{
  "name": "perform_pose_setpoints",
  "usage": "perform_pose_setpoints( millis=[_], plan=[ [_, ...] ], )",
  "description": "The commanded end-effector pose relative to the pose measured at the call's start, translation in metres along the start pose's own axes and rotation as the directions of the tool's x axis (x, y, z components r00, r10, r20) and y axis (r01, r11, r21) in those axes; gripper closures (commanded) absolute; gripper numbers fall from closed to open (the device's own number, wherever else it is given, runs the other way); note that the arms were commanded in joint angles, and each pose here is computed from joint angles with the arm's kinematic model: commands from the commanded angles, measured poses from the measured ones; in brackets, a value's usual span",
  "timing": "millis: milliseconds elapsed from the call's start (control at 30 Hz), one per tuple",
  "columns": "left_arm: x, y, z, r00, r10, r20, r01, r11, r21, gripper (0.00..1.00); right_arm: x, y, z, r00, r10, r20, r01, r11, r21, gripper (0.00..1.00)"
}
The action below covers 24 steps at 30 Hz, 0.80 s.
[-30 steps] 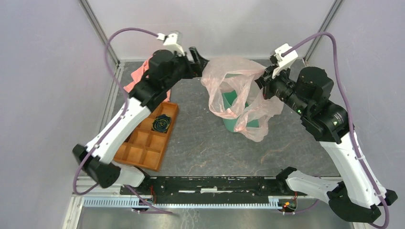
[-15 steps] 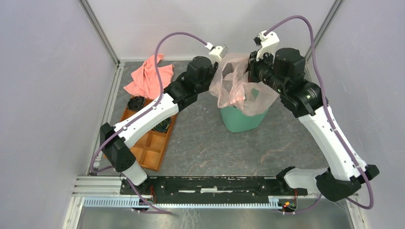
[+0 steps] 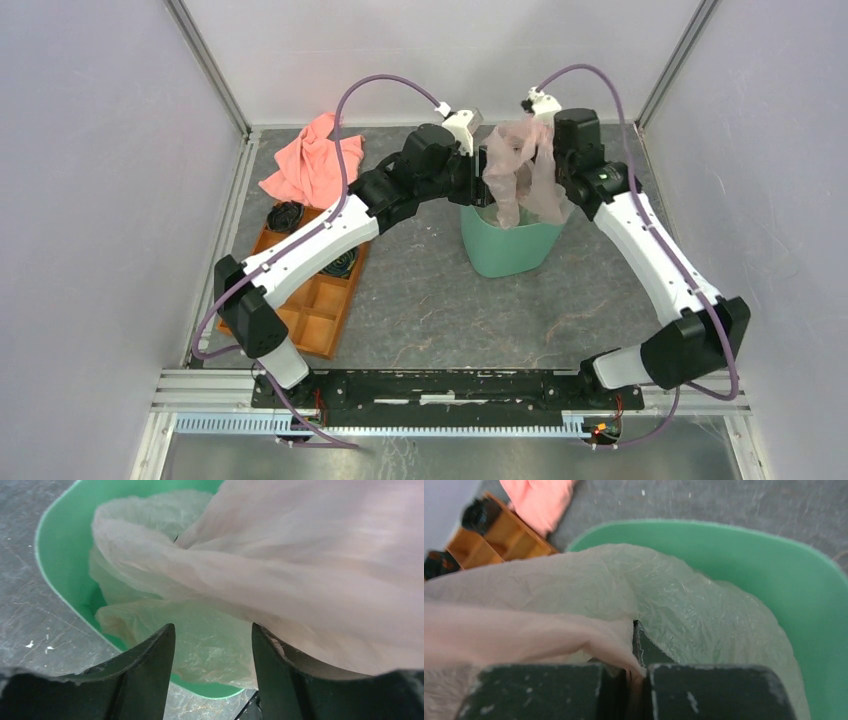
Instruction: Put the trash bags into the trash bin
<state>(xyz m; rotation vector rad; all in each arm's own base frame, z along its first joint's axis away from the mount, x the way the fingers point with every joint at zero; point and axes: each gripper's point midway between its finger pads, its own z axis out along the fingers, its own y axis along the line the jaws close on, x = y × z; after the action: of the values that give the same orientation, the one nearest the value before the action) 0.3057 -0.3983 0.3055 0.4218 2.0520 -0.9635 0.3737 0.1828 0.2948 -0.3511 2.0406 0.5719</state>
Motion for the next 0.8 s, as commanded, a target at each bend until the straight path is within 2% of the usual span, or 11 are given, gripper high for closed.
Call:
perform_pose_setpoints(
  millis=[0, 167, 333, 533, 667, 767],
  plan=[
    [-0.042, 0.002, -0.038, 0.991, 0.079, 0.105, -0.069, 0.993, -0.099, 0.30, 0.024, -0.006, 0.013, 0.995, -0.059, -0.080, 0.058, 0.998, -0.014, 1.00],
    [-0.068, 0.022, -0.086, 0.973, 0.128, 0.190, -0.078, 0.965, -0.252, 0.15, 0.044, -0.014, 0.027, 0.987, -0.085, -0.137, 0.083, 0.996, -0.019, 1.00],
    [-0.070, 0.043, -0.129, 0.960, 0.153, 0.234, -0.062, 0.932, -0.358, 0.07, 0.066, 0.024, 0.039, 0.990, -0.022, -0.137, -0.009, 0.975, -0.224, 1.00],
    [-0.054, 0.035, -0.170, 0.951, 0.087, 0.295, -0.002, 0.961, -0.277, 0.05, 0.081, 0.074, 0.049, 0.985, 0.105, -0.140, -0.152, 0.909, -0.388, 1.00],
    [-0.053, 0.020, -0.202, 0.915, 0.014, 0.403, 0.055, 0.986, -0.159, 0.04, 0.078, 0.102, 0.051, 0.969, 0.218, -0.116, -0.247, 0.856, -0.454, 1.00],
    [-0.053, 0.011, -0.216, 0.900, -0.015, 0.435, 0.066, 0.993, -0.101, 0.03, 0.068, 0.120, 0.047, 0.941, 0.327, -0.091, -0.326, 0.794, -0.513, 1.00]
  ],
)
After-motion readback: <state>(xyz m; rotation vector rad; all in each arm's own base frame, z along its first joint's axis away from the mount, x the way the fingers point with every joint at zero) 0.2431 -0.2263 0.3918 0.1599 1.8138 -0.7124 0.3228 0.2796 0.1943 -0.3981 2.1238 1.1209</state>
